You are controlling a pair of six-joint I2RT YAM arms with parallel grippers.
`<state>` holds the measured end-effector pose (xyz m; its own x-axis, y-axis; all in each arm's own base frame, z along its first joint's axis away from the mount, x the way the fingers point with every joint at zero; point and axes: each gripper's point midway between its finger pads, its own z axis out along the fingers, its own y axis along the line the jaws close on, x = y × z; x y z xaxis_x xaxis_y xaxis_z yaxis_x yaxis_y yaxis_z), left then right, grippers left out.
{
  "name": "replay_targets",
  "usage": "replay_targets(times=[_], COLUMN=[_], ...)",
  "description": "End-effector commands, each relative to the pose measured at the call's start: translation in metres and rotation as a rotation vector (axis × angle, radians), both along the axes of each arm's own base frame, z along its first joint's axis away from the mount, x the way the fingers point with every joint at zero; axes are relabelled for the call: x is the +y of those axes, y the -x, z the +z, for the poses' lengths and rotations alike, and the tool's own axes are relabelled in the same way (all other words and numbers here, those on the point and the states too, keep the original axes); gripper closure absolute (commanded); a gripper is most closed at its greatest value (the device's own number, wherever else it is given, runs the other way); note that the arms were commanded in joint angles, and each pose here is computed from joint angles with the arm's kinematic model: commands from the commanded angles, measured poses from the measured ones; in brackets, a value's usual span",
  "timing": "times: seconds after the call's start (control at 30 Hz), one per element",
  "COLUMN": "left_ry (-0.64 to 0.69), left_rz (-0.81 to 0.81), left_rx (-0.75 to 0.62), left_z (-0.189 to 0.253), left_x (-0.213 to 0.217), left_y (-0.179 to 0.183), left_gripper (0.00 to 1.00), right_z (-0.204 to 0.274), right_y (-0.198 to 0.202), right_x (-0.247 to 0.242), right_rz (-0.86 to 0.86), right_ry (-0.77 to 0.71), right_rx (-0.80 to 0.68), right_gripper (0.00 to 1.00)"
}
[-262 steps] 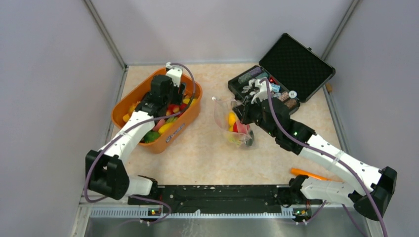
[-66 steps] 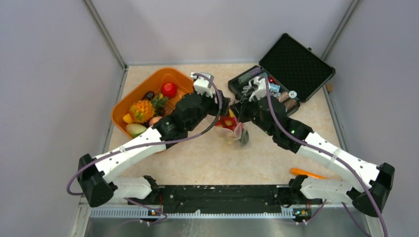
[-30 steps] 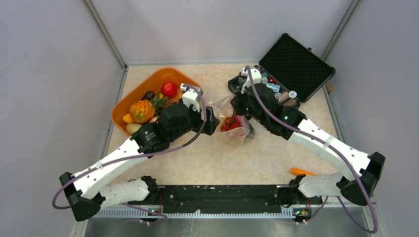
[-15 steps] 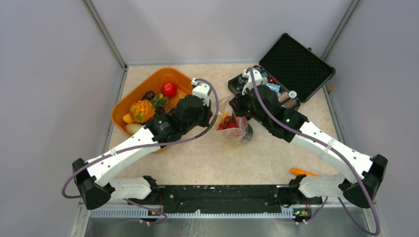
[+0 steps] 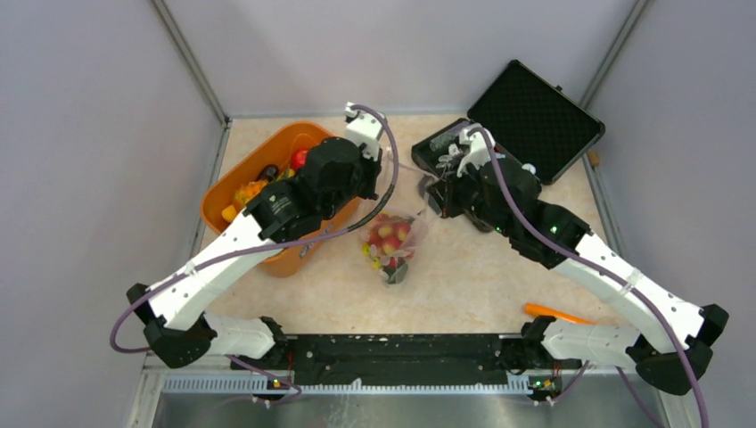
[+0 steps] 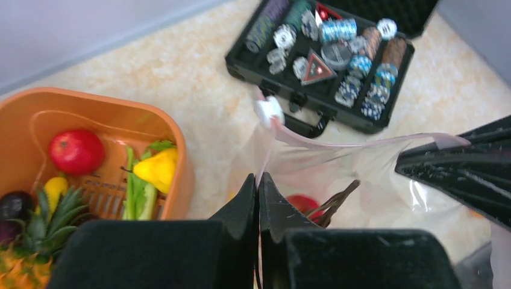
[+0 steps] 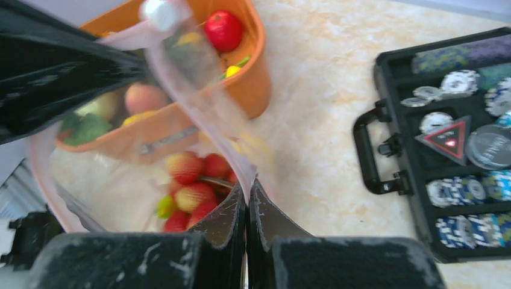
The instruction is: Place the food in the zip-top bag and seal the zipper
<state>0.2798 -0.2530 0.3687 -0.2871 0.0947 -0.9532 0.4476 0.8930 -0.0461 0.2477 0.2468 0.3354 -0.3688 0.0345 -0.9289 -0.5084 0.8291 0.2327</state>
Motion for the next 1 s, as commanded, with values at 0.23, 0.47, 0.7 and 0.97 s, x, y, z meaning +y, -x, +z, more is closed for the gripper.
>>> replay_targets(times=[0.23, 0.47, 0.7, 0.97], left_ry=[0.015, -0.064, -0.001, 0.114], left_rz=[-0.085, -0.022, 0.011, 0.006], left_rx=[0.060, 0.133, 0.085, -0.007], left_z=[-0.019, -0.061, -0.052, -0.009], left_x=[-0.016, -0.018, -0.004, 0.027], left_y=[-0.002, -0.023, -0.018, 0.011], left_gripper=[1.00, 0.95, 0.17, 0.01], right_z=[0.006, -0.028, -0.008, -0.008], right_y=[0.004, -0.015, -0.017, -0.025], right_x=[0.007, 0.008, 0.009, 0.023], right_rz=[0.030, -0.066, -0.070, -0.056], right_ry=[-0.066, -0.005, -0.093, -0.109], right_rx=[-0.002, 0.059, -0.007, -0.010], right_gripper=[1.00, 1.00, 1.00, 1.00])
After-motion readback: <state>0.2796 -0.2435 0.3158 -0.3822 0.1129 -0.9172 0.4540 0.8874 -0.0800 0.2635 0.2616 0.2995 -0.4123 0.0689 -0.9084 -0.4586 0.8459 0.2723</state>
